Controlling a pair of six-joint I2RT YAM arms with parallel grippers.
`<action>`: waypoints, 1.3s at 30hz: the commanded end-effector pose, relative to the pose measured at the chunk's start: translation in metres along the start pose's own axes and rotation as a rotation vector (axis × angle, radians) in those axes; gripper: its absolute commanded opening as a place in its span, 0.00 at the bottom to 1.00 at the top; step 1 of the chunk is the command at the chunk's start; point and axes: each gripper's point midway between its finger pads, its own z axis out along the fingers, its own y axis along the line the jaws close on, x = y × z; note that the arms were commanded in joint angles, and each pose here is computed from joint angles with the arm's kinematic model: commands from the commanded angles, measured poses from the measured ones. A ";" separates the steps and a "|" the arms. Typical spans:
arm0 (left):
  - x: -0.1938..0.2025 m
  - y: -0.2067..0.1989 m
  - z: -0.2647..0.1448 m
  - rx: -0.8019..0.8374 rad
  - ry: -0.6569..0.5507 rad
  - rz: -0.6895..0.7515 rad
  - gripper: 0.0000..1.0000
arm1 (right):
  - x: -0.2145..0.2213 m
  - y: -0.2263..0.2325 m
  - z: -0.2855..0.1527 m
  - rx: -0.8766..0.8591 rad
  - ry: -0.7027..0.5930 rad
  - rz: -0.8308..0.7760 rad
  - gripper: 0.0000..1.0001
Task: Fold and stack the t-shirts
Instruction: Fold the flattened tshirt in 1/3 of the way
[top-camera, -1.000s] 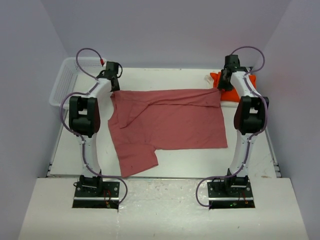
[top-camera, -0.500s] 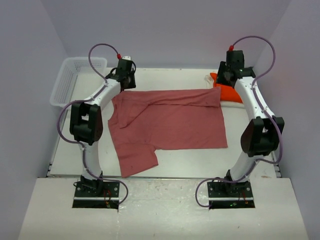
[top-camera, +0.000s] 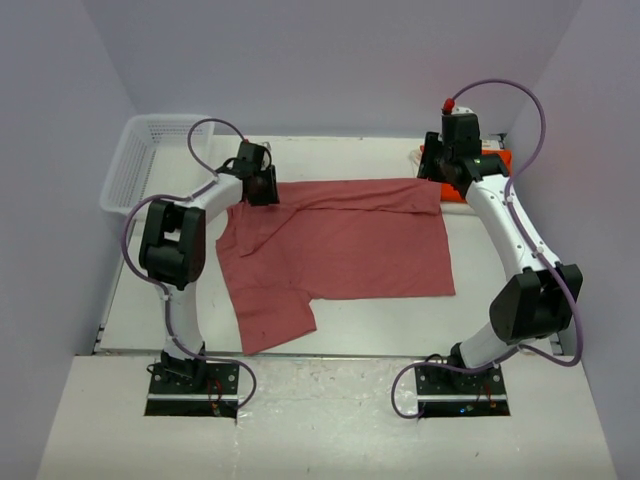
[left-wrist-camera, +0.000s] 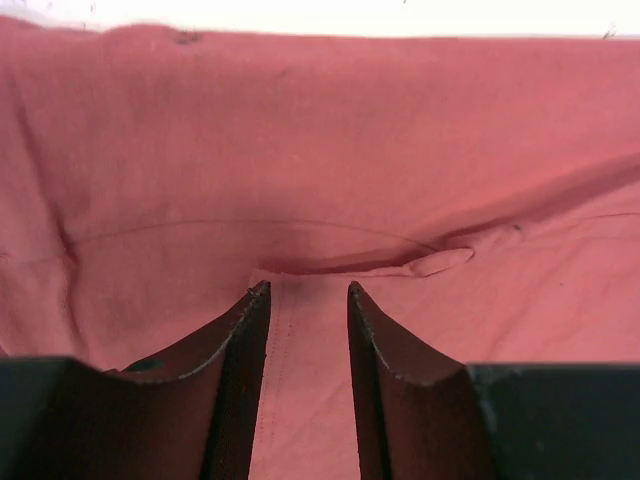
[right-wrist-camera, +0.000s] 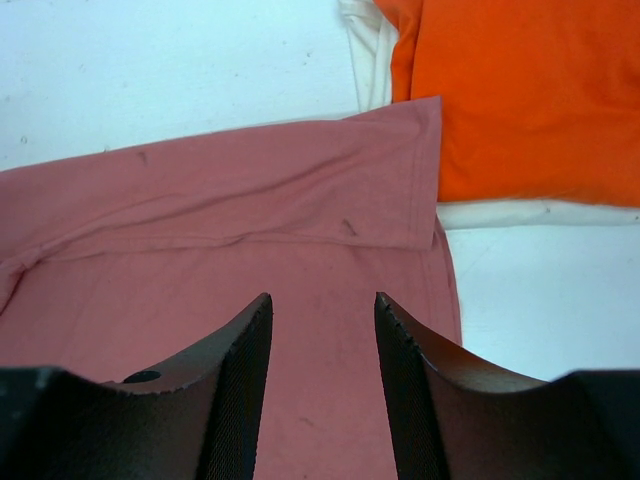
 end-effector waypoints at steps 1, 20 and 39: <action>-0.013 -0.009 -0.011 0.035 -0.058 -0.008 0.38 | -0.015 0.007 -0.014 -0.038 -0.064 0.028 0.47; -0.006 0.013 0.008 -0.066 -0.040 0.015 0.37 | -0.015 0.011 -0.015 -0.061 -0.067 0.018 0.47; -0.004 0.011 0.012 -0.054 -0.028 0.016 0.10 | -0.012 0.011 -0.015 -0.068 -0.057 0.019 0.47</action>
